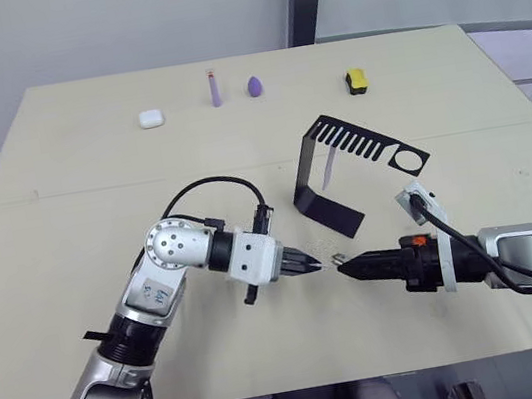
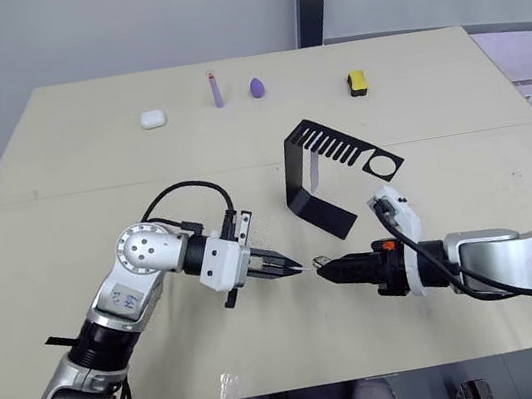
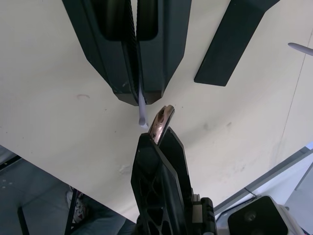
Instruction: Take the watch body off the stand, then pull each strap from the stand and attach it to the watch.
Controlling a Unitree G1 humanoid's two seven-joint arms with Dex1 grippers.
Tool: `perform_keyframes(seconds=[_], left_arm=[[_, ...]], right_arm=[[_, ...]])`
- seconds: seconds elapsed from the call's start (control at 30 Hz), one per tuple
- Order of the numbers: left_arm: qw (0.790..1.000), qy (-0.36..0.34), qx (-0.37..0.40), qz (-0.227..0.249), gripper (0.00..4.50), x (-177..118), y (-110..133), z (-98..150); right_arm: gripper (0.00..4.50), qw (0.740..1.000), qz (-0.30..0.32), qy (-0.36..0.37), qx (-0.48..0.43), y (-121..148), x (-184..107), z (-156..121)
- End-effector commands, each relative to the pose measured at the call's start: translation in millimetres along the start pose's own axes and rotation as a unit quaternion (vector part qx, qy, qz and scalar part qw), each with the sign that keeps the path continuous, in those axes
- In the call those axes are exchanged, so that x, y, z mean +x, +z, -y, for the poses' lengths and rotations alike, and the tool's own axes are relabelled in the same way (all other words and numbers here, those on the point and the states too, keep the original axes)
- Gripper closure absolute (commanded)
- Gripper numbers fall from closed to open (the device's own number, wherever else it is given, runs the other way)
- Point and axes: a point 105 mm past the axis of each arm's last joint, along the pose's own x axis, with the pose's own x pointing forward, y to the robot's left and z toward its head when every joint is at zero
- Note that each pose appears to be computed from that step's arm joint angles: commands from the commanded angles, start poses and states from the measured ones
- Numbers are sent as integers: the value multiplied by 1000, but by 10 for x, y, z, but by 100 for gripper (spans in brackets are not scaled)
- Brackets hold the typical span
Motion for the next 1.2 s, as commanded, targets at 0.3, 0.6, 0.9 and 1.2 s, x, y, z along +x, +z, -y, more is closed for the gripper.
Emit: perform_keyframes(seconds=[0.3,0.6,0.9,1.2], left_arm=[[1000,16,12,5,450,-23,38,-111],[1000,18,9,6,450,-19,34,-102],[1000,17,9,9,450,-21,62,-120],[1000,17,7,11,450,-19,74,-121]], right_arm=[[299,1000,0,15,-12,25,-17,-92],[299,1000,3,10,-5,22,-31,-60],[299,1000,4,8,-5,27,-38,-53],[299,1000,1,0,-4,25,-60,-25]])
